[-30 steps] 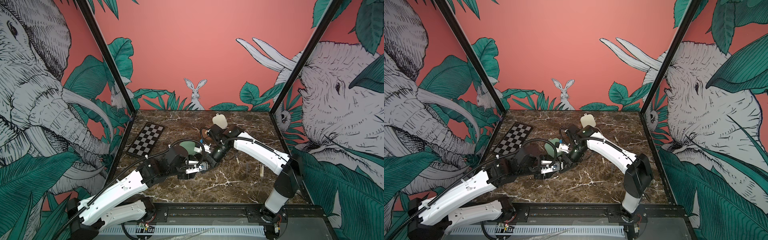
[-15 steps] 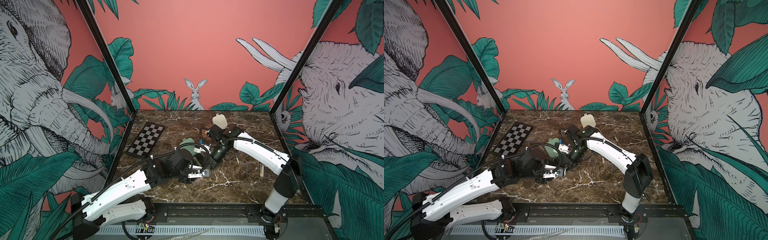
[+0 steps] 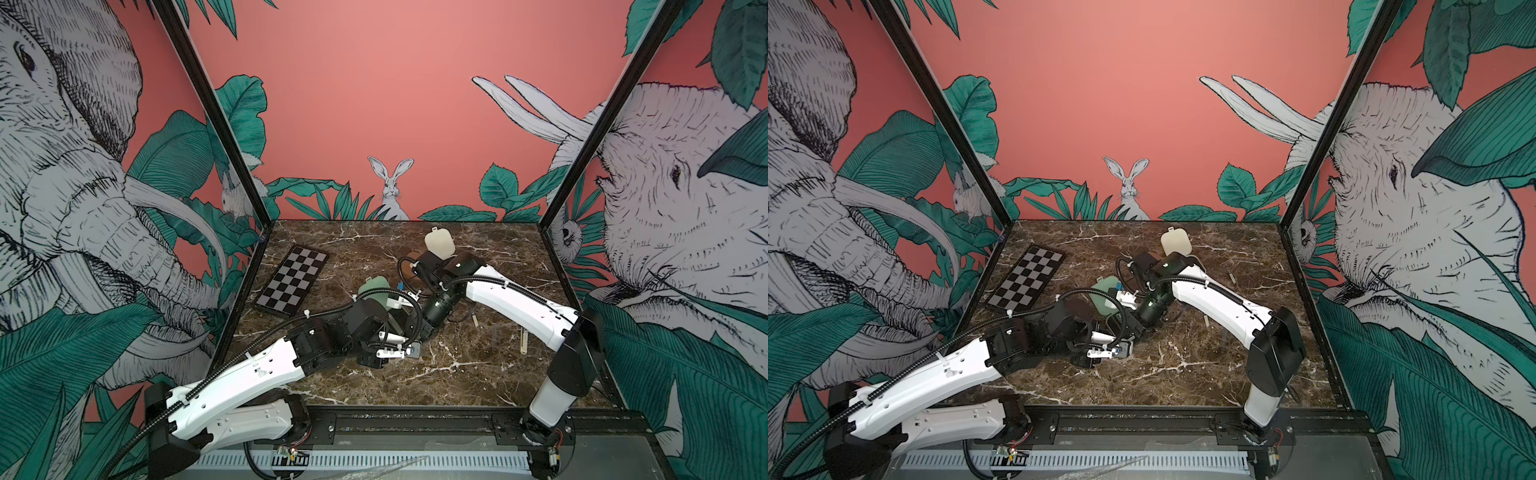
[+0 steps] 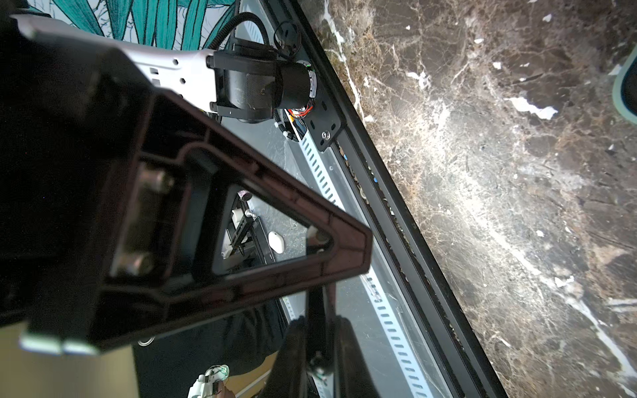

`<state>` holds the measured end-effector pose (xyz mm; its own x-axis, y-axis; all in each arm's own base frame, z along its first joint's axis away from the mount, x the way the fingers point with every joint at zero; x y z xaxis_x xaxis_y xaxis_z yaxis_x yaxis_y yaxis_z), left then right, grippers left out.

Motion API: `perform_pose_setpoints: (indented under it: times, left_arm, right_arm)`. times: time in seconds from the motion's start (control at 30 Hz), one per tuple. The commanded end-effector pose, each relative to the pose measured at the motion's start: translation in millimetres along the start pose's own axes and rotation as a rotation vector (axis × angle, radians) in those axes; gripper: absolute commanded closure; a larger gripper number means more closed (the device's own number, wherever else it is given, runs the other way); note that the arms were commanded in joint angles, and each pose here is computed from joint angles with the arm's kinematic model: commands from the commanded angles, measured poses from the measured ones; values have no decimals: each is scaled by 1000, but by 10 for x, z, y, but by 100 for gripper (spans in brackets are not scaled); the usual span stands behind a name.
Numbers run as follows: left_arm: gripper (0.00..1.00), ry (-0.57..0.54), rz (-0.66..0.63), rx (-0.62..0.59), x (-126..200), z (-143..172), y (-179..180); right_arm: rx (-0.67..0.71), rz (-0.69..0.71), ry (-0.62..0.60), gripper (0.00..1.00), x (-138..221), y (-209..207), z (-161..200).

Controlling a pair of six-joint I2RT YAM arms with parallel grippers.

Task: Organize nail clipper sets
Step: Pick up the nail clipper from the center of the board.

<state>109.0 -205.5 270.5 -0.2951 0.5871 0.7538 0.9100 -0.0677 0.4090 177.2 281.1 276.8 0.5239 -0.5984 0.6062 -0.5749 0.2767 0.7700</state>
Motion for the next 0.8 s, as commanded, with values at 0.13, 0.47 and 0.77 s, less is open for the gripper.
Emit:
perform_pose_setpoints:
  times: [0.13, 0.47, 0.77]
  left_arm:
    - [100, -32, 7, 1, 78, -78, 23]
    - [100, -151, -118, 414, -141, -210, 216]
    - [100, -517, -282, 1293, -421, -174, 801]
  right_arm:
    - [33, 3, -11, 78, 38, 18, -50]
    - [-240, 515, -673, 48, 1060, -320, 15]
    - [-197, 670, -930, 53, 843, -297, -78]
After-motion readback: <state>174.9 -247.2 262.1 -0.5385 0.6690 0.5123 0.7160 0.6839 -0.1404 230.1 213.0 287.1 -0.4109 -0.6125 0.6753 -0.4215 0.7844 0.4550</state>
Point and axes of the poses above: each gripper's point midway between its finger pads, its own x axis back along the fingers, its own y axis along the line the jaws close on, z = x × y, the point moved 9 cm from there along x, back along the fingers, and after that the axes turned 7 degrees about x, right-handed, at the moved point
